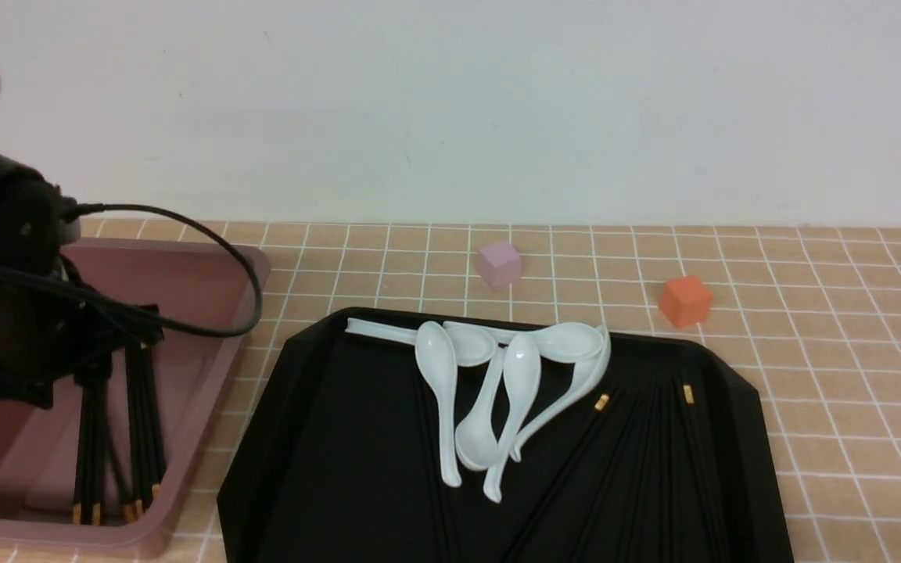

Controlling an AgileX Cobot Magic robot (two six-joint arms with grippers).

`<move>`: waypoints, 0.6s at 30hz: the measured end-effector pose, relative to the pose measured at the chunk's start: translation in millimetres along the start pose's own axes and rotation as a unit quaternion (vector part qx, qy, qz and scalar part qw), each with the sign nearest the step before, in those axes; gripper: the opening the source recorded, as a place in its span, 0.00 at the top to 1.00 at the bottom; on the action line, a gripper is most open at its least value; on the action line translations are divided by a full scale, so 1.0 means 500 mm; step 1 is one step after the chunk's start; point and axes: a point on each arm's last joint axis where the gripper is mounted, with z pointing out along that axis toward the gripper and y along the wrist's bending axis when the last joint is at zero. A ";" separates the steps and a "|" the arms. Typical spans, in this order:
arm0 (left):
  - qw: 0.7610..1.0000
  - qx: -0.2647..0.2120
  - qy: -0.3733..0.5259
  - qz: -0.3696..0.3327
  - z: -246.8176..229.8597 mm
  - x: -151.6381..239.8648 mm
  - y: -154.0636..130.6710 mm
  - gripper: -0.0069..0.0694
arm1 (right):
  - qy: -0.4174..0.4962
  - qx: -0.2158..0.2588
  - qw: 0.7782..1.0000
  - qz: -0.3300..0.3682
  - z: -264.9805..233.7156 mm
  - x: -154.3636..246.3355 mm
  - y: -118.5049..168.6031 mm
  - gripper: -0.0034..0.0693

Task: On brown tablecloth take chopsticks from black tray and put them in box.

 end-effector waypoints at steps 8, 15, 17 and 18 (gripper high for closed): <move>0.995 0.103 0.006 0.000 -0.165 0.070 0.036 0.93 | 0.000 0.000 1.000 0.000 0.000 0.000 0.000 0.62; 0.972 0.221 -0.070 0.022 -0.235 0.225 0.096 0.93 | 0.000 0.000 1.000 0.000 0.000 0.000 0.000 0.62; 0.962 0.247 -0.112 0.020 -0.241 0.262 0.112 0.93 | 0.000 0.000 1.000 0.000 0.000 0.000 0.000 0.62; 0.954 0.263 -0.140 0.013 -0.243 0.283 0.121 0.93 | 0.000 0.000 1.000 0.000 0.000 0.000 0.000 0.62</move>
